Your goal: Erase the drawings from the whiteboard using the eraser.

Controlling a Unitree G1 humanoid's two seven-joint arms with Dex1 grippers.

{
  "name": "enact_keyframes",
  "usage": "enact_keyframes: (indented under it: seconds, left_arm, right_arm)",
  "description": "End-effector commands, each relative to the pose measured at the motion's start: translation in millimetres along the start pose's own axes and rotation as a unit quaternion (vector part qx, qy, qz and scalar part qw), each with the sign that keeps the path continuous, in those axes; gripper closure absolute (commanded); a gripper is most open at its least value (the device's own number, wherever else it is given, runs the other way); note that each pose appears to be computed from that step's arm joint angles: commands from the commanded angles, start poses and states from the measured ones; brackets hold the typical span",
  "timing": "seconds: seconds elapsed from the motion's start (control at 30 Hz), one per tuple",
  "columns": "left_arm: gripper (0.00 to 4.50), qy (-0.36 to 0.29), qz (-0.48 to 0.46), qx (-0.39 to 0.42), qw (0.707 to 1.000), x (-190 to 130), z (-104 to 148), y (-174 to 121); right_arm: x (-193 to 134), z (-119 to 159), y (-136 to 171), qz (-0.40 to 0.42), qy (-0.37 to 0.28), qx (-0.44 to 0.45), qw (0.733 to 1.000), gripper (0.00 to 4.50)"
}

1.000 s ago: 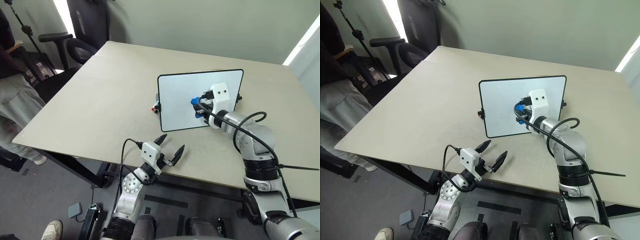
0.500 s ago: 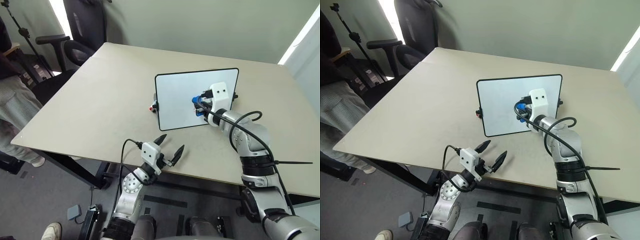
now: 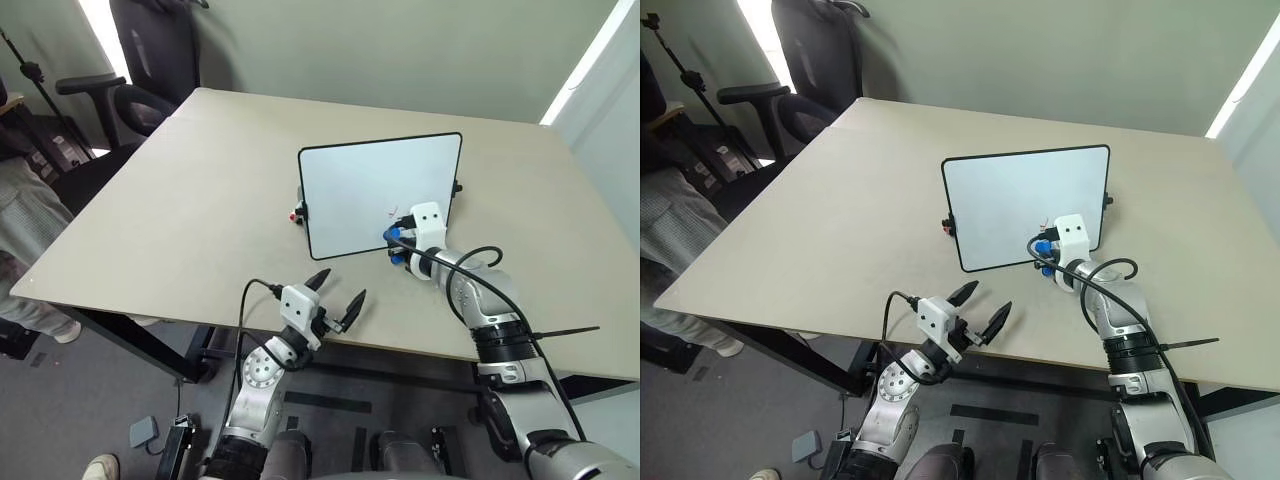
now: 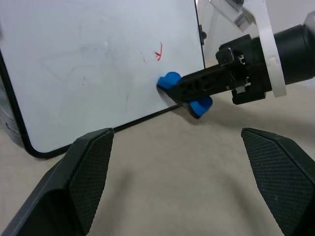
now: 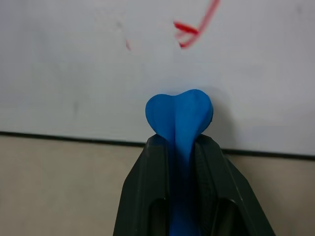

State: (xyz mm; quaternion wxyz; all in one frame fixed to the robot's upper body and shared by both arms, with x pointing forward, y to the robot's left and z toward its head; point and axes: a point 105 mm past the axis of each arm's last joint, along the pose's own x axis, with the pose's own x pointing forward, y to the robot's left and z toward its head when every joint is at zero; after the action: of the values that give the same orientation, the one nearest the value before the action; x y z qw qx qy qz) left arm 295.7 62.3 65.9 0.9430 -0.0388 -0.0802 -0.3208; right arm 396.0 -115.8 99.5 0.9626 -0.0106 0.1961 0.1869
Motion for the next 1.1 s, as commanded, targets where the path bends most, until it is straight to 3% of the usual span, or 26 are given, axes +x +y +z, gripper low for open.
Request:
enact_keyframes:
  seconds: [0.03, 0.23, 0.4, 0.5, 0.87, 0.97, 1.1]
  left_arm:
    - [0.0, -0.028, -0.005, 0.01, 1.0, 3, 14, -2]
    - [0.0, -0.026, -0.008, 0.007, 1.0, 3, 13, -2]
    - [0.0, -0.025, -0.008, 0.006, 1.0, 4, 13, -2]
    - [0.0, -0.025, -0.006, 0.006, 1.0, 4, 12, -2]
    - [0.0, -0.028, 0.002, 0.011, 1.0, 1, 15, 0]
    - [0.0, -0.029, 0.002, 0.011, 1.0, 0, 16, 1]
    - [0.0, -0.028, 0.001, 0.012, 1.0, 1, 16, 1]
  right_arm:
    - [-4, 25, -1, -0.004, -0.034, -0.017, 0.999, 4.15]
    - [-16, 86, 6, 0.003, -0.109, -0.033, 0.993, 4.15]
    - [-20, 106, 9, 0.003, -0.132, -0.036, 0.991, 4.15]
    - [-17, 100, 10, 0.006, -0.123, -0.035, 0.992, 4.15]
    - [-3, 31, 8, -0.001, -0.025, -0.013, 1.0, 4.15]
    - [-3, 31, 8, -0.003, -0.024, -0.014, 1.0, 4.15]
    - [-6, 51, 9, -0.003, -0.05, -0.019, 0.999, 4.15]
